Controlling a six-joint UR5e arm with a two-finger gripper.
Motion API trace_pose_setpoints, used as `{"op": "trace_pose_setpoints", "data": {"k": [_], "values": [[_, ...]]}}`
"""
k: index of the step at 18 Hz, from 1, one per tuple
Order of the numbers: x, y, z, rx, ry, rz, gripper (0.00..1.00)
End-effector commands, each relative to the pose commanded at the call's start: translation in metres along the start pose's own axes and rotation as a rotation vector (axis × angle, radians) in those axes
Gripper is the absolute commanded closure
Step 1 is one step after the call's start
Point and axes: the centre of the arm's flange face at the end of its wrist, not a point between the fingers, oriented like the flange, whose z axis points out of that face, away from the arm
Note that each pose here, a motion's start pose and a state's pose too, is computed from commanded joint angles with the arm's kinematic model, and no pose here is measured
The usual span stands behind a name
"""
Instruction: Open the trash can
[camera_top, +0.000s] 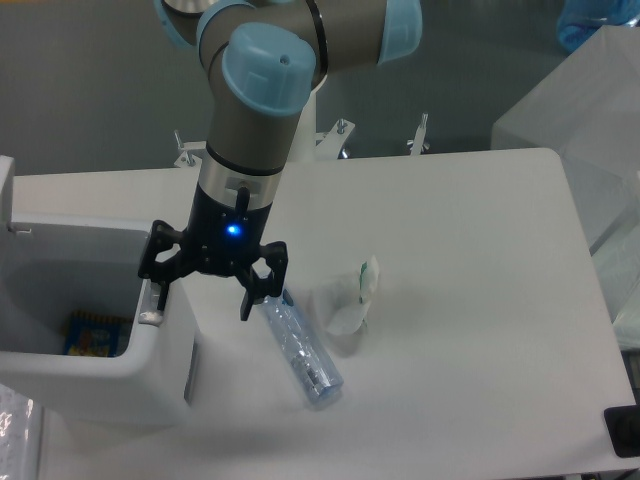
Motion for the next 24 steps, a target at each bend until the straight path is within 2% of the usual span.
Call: {"op": "trace_pose_setpoints", "data": {"k": [6, 7, 9, 13, 16, 19, 24], "values": [[0.01, -0.026, -0.041, 0.089, -0.022, 0.051, 0.0], [0.006, -0.03, -0.05, 0.101, -0.061, 0.052, 0.0], [-0.022, -0.033, -0.068, 0.108, -0.197, 0.025, 0.0], [-0.059, -0.033, -0.088, 0.086, -0.421, -0.015, 0.0], [-0.089, -0.025, -0.095, 0.036, -0.537, -0.009, 0.0], [-0.113, -0.017, -0.095, -0.032, -0.555, 0.127, 0.0], [-0.162, -0.004, -0.107, -0.091, -0.574, 0.195, 0.0]]}}
